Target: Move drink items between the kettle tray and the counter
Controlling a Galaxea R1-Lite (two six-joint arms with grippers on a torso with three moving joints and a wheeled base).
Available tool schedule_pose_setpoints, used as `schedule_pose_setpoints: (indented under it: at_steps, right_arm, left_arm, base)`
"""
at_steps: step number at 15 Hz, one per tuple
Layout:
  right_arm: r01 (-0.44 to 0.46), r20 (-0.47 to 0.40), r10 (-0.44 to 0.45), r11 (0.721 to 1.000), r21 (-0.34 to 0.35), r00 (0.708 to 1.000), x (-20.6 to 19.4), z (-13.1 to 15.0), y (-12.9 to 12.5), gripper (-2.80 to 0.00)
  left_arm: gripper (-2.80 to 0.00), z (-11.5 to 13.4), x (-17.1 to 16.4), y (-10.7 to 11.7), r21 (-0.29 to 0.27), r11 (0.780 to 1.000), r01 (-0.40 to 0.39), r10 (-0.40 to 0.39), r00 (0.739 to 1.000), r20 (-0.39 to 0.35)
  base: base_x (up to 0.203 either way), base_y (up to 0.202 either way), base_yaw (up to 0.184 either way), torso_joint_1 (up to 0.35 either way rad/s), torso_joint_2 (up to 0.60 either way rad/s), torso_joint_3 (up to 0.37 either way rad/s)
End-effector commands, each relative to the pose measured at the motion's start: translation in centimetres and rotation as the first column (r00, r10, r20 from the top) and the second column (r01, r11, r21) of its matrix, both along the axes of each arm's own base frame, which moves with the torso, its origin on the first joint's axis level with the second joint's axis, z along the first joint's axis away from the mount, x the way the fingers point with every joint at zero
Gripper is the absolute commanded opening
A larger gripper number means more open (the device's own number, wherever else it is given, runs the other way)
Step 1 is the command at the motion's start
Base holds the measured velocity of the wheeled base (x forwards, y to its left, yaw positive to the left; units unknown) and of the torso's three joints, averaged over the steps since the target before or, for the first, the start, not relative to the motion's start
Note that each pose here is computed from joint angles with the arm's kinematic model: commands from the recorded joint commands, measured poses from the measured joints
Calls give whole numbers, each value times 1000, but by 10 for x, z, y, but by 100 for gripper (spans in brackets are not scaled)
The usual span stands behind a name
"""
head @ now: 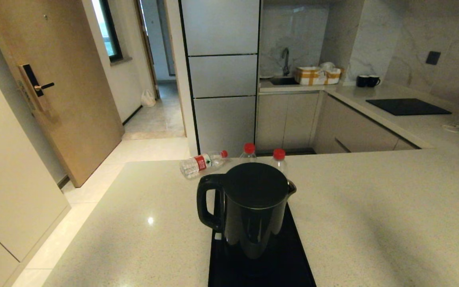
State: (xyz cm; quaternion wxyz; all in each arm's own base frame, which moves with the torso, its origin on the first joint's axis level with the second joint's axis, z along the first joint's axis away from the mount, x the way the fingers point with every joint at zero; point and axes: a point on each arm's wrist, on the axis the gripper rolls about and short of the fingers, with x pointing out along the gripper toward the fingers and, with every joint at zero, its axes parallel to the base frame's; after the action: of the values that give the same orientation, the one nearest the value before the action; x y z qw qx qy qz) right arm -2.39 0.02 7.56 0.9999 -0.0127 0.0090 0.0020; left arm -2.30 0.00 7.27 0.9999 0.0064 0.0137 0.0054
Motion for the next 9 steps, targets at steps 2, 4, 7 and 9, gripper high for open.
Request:
schedule_pose_setpoints:
  at_steps: [2,4,7,9]
  right_arm:
    - [-1,-2,1,1000,-1,1000,0,0,0,-280]
    - [-1,0,1,1000,-10,1000,0,0,0,-280]
    - [0,14,0,1000,-7,1000,1,-1,0,-280]
    - [1,15,-1,1000,-7,1000,1,0,0,-280]
  left_arm:
    - [-280,-1,0,0,-1,1000,-1,1,1000,-5]
    - [-280,-1,0,0,-1,1000,0,0,1000,-5]
    - [-280,-1,0,0,-1,1000,0,0,1000,-5]
    - [-280,-1,0,0,-1,1000,-1,1,1000,-5]
  base:
    - [0,0,0,0,0,0]
    - [0,0,0,0,0,0]
    - [0,0,0,0,0,0]
    - [0,0,0,0,0,0]
